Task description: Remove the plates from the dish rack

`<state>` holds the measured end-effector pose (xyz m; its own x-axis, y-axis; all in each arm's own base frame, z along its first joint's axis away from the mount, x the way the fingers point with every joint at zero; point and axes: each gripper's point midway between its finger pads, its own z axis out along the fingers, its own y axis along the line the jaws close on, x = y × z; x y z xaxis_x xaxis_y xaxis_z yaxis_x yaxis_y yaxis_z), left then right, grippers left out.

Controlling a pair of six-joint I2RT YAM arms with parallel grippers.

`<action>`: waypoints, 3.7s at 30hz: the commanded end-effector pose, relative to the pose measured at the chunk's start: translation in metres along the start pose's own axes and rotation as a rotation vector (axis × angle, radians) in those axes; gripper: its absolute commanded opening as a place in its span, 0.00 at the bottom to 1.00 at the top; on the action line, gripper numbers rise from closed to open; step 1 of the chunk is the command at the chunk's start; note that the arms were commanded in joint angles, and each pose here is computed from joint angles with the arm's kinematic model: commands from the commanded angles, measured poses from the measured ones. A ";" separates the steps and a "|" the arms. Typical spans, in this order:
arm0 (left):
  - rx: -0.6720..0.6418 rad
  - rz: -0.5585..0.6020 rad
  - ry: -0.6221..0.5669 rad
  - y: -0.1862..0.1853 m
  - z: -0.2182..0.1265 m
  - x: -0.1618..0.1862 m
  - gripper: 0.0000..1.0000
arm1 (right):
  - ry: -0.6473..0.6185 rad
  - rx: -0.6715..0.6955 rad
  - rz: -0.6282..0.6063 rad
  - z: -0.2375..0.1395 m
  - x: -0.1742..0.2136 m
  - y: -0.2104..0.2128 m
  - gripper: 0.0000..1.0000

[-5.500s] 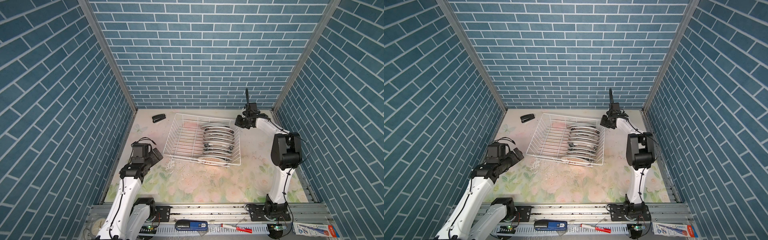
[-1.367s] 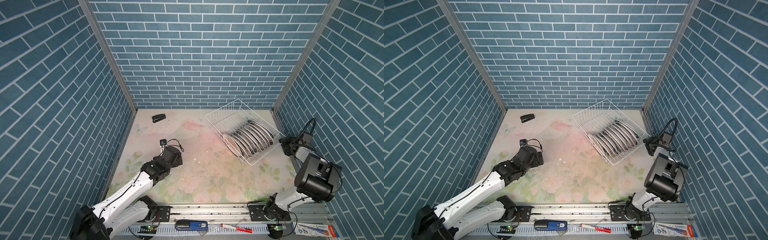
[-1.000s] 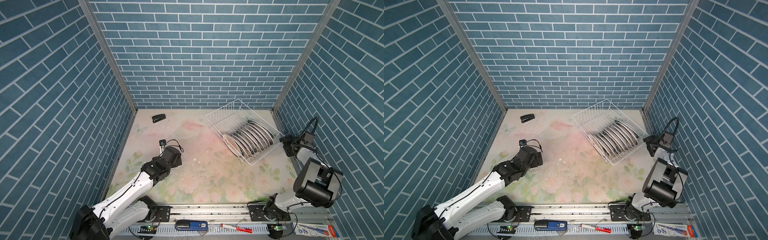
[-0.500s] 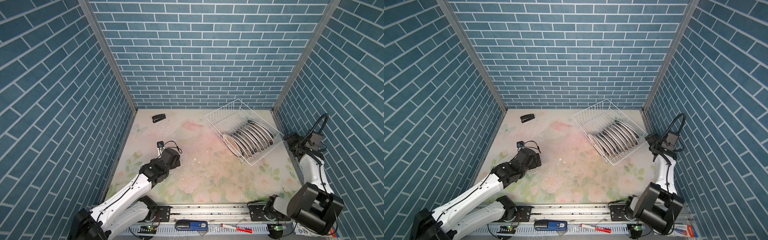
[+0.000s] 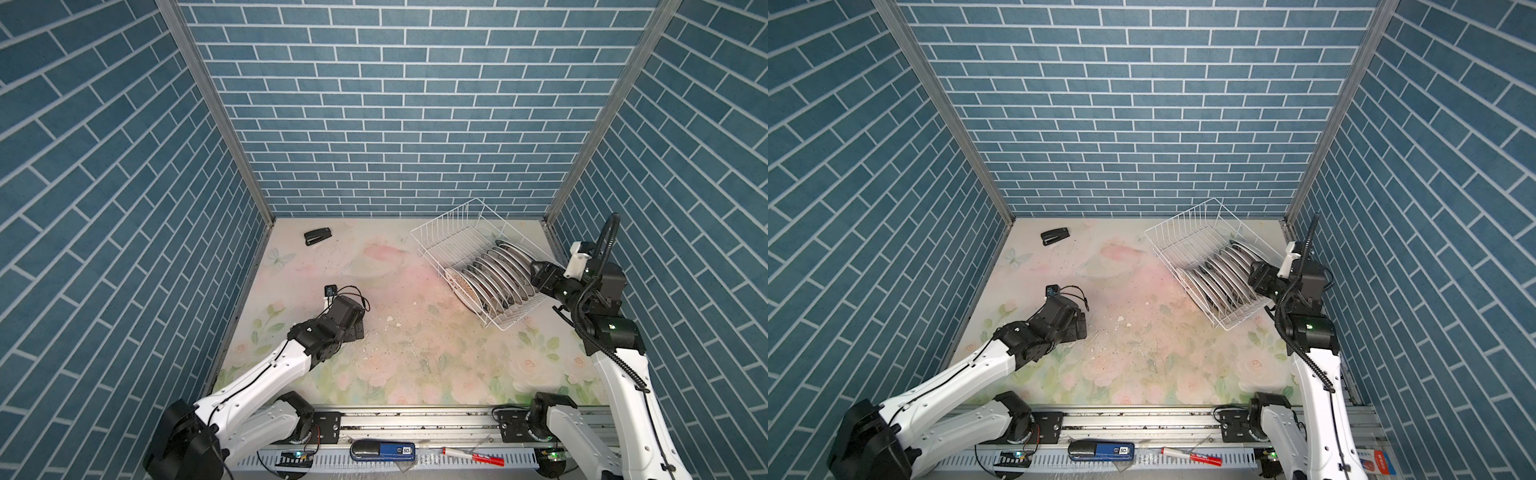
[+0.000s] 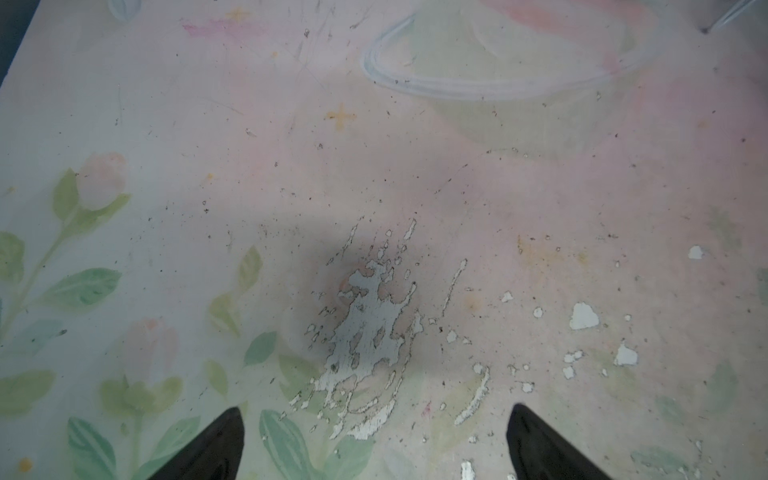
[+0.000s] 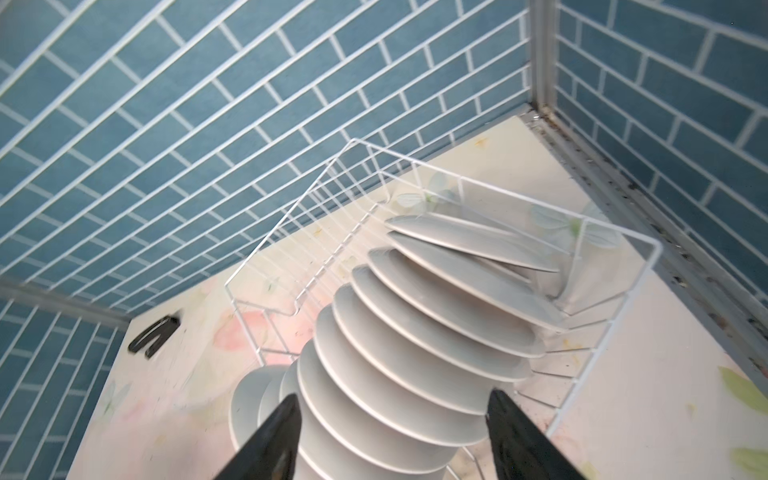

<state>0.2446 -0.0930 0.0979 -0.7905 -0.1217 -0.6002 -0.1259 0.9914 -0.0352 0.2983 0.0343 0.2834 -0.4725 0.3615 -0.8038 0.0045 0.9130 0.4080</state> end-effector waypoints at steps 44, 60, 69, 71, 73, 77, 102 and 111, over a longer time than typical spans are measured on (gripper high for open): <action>0.096 -0.053 -0.009 0.001 -0.022 0.008 0.99 | 0.293 0.161 -0.906 0.105 0.101 0.146 0.40; 0.088 -0.056 -0.022 0.005 -0.024 0.007 0.99 | 0.415 0.222 -0.949 0.117 0.123 0.126 0.33; 0.087 -0.054 -0.033 0.006 -0.025 0.005 0.99 | 0.438 0.257 -0.976 0.121 0.129 0.116 0.25; 0.089 -0.053 -0.034 0.006 -0.025 0.005 0.99 | 0.438 0.274 -0.985 0.121 0.128 0.114 0.24; 0.088 -0.053 -0.035 0.006 -0.025 0.005 0.99 | 0.438 0.284 -0.990 0.122 0.129 0.112 0.22; 0.088 -0.056 -0.043 0.006 -0.027 0.003 0.99 | 0.418 0.299 -0.999 0.122 0.125 0.113 0.17; 0.085 -0.059 -0.052 0.007 -0.024 0.004 0.99 | 0.187 0.393 -1.041 0.101 0.082 0.135 0.00; 0.088 -0.062 -0.054 0.007 -0.024 0.003 0.99 | 0.084 0.407 -1.014 0.084 0.056 0.142 0.00</action>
<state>0.2279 -0.0894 0.1167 -0.7504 -0.1914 -0.6327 -0.1222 0.9808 -0.1518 0.3457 0.2035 0.2253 -0.5302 -0.6254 -0.5725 -0.2166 0.7527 -0.6217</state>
